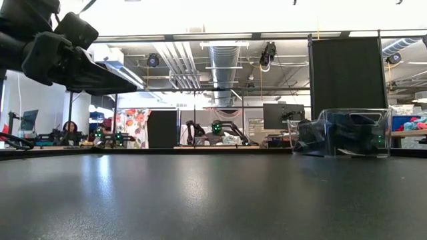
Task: Sort towels by color in basket
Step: Put the gray towel into the bottom transparent bin
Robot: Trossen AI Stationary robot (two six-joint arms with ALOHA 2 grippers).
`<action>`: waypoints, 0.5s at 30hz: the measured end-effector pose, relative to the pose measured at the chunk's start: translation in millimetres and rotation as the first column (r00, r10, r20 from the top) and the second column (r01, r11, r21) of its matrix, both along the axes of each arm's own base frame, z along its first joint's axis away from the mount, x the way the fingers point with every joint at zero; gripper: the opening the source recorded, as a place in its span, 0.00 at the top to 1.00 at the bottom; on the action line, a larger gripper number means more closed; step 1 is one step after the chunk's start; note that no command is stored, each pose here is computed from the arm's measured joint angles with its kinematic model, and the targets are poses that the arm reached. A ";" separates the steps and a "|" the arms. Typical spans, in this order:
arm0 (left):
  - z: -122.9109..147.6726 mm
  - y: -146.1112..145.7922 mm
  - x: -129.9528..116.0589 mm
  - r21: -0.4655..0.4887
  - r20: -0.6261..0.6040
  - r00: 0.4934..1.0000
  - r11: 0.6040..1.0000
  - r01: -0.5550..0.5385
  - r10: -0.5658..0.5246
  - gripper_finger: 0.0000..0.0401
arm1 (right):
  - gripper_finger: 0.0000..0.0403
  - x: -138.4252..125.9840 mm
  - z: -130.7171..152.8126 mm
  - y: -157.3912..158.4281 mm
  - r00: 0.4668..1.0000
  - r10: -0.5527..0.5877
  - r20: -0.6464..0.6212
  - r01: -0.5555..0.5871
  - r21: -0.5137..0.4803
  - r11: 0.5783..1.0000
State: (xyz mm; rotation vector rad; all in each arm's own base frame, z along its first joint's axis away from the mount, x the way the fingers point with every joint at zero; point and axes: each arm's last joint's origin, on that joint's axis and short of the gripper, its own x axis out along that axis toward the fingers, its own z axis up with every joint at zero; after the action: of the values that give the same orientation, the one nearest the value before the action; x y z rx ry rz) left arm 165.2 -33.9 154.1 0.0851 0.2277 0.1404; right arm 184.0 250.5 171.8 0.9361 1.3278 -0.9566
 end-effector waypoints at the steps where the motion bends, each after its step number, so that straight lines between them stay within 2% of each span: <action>1: 0.3 0.0 -0.1 -0.003 0.002 1.000 1.000 -0.001 0.001 0.40 | 0.63 0.0 6.3 0.1 1.000 0.009 -0.004 -0.010 -0.005 1.000; 9: 0.7 0.1 -0.2 -0.011 0.006 1.000 1.000 -0.002 0.002 0.40 | 0.43 2.4 76.3 5.0 0.992 0.112 0.056 -0.116 0.077 0.990; 12: 0.5 0.0 -0.2 -0.024 0.007 1.000 1.000 -0.005 0.005 0.40 | 0.39 -0.7 101.8 7.5 0.988 0.125 0.090 -0.135 0.111 0.985; 15: -0.1 0.1 -0.3 -0.038 0.003 1.000 0.999 -0.008 0.008 0.40 | 0.38 -4.3 114.2 18.2 0.980 0.144 0.135 -0.165 0.162 0.973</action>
State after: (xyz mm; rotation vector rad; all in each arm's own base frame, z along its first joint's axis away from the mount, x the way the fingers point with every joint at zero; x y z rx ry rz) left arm 164.9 -33.8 154.0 0.0463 0.2277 0.1441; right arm 179.6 268.7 286.0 0.9910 1.3725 -0.6621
